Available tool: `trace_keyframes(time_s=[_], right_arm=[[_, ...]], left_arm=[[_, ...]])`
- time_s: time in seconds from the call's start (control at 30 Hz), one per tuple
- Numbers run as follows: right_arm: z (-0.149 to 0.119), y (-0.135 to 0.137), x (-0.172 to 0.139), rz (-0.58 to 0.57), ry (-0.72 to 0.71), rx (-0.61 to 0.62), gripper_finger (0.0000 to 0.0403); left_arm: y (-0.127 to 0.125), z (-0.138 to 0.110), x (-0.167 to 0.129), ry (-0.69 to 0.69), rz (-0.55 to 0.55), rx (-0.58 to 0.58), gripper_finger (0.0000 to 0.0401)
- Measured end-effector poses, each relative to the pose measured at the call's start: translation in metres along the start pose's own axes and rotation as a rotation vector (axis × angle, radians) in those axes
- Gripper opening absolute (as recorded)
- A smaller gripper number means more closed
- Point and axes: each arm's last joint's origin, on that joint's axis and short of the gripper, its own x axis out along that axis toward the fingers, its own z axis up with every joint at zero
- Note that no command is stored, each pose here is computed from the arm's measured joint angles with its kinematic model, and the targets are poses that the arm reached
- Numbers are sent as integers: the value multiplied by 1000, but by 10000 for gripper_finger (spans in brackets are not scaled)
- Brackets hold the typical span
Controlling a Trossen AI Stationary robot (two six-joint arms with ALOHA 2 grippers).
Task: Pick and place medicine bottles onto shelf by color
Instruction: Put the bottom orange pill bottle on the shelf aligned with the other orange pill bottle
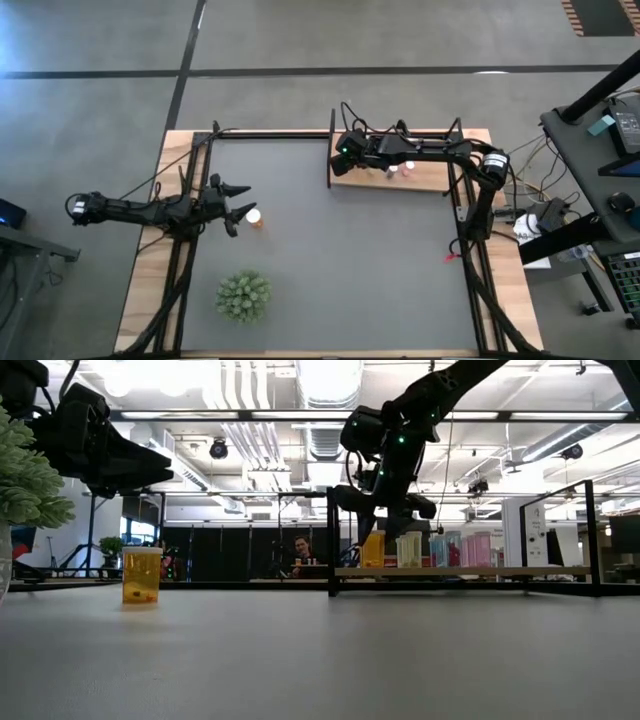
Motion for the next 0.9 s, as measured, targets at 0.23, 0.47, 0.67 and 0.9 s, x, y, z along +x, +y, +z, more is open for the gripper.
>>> trace_keyframes(time_s=[0.23,0.47,0.67,0.9], right_arm=[[0,0,0,0,0,0,196],[0,0,0,-3,-2,-1,197],[0,0,0,-7,-5,0,198],[0,0,0,-7,-6,0,199]], left_arm=[[0,0,0,0,0,0,238],[0,0,0,0,0,0,238],[0,0,0,0,0,0,238],[0,0,0,0,0,0,238]])
